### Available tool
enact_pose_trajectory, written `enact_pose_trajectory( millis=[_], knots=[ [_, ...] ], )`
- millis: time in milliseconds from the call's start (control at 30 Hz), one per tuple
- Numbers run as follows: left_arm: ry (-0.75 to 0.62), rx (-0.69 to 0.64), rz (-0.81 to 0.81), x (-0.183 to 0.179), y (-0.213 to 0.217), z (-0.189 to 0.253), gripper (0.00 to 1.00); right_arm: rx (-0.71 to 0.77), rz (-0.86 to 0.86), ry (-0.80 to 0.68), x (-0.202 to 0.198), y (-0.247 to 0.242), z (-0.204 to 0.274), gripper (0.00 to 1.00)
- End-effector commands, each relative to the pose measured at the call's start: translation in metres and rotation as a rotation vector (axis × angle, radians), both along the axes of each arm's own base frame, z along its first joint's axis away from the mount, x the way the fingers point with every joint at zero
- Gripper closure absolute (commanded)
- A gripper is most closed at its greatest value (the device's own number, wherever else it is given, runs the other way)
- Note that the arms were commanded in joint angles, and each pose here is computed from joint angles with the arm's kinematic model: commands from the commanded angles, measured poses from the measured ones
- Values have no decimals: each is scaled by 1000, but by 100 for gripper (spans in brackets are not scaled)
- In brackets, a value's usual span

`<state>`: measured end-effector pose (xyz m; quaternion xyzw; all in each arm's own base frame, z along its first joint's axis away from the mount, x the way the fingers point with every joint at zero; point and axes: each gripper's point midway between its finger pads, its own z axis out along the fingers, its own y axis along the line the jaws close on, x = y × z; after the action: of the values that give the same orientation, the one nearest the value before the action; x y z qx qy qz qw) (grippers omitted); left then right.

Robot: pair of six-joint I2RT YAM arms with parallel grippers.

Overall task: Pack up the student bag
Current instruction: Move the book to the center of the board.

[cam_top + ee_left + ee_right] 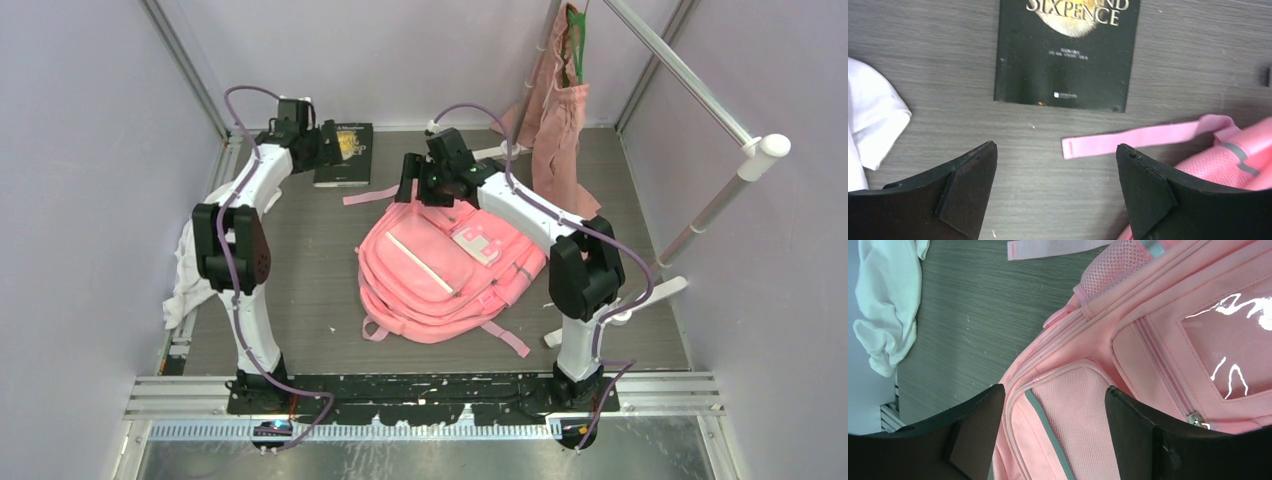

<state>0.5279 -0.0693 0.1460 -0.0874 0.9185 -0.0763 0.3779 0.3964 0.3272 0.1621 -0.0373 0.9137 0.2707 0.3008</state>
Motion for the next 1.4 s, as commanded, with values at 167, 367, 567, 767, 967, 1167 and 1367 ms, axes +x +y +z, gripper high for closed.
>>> enact_pose_trajectory(
  millis=[167,367,567,767,967,1167,1367],
  knots=[
    [60,-26,-12,1,13,-17,6,64,-54,-61,52,25,39,22],
    [88,-190,59,4,38,-27,6,79,-95,-24,97,47,15,26],
    [49,-302,126,11,63,-37,9,179,-184,-93,149,59,0,34],
    [22,-391,157,36,75,-52,16,277,-254,-111,189,78,-25,38],
    [34,-435,156,58,72,-60,21,325,-325,-140,212,82,-47,38],
    [28,-456,170,68,72,-69,24,368,-329,-142,213,100,-63,40],
    [45,-514,147,69,62,-74,36,389,-292,-131,200,126,-77,41]
  ],
)
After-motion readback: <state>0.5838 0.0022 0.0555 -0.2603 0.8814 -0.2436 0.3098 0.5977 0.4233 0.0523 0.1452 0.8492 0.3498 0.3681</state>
